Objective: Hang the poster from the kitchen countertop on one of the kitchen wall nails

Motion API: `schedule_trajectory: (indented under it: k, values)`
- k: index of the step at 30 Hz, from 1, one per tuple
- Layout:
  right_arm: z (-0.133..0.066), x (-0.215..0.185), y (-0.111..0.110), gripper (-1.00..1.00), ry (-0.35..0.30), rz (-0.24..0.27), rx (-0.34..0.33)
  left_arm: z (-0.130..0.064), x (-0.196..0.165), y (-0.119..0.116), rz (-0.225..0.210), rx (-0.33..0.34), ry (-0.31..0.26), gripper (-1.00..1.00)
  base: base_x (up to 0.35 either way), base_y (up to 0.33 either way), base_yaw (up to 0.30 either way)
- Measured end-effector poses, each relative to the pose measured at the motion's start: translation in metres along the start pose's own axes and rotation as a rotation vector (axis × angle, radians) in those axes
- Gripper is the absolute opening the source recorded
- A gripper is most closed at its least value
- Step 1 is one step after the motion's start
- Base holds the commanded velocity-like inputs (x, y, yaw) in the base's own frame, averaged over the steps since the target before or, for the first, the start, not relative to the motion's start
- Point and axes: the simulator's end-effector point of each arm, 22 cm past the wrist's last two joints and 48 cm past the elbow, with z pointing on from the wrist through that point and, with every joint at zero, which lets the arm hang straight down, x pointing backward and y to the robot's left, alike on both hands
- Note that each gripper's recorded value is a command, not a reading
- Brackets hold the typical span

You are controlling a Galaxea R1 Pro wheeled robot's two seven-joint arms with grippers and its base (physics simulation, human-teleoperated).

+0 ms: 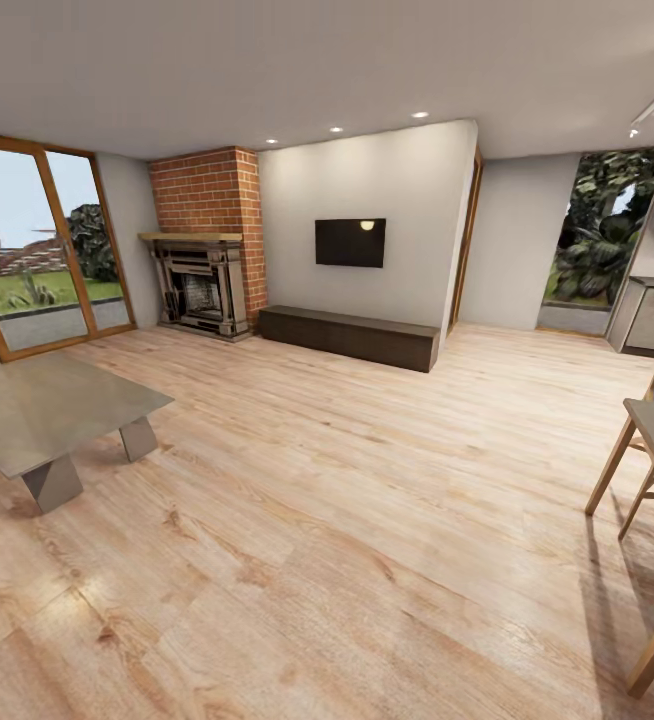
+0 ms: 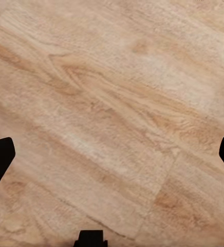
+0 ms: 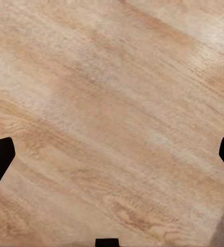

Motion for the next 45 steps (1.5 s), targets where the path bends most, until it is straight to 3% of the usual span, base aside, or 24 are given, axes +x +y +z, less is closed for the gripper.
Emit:
schedule_trajectory:
  k: [9,29,45]
  values:
    - [-0.002,0.005,-0.001,1.0,0.007,-0.007,0.0,0.0,0.0,0.001,0.0,-0.001,-0.001,1.0,0.066,0.0,0.0]
    - [-0.002,0.012,-0.006,1.0,0.021,-0.014,0.006,-0.001,0.005,0.007,0.003,-0.008,0.011,1.0,0.335,0.0,-0.006]
    - [-0.002,0.012,-0.006,1.0,0.021,-0.013,0.006,-0.001,0.006,0.007,0.004,-0.009,0.012,1.0,0.335,0.0,-0.271]
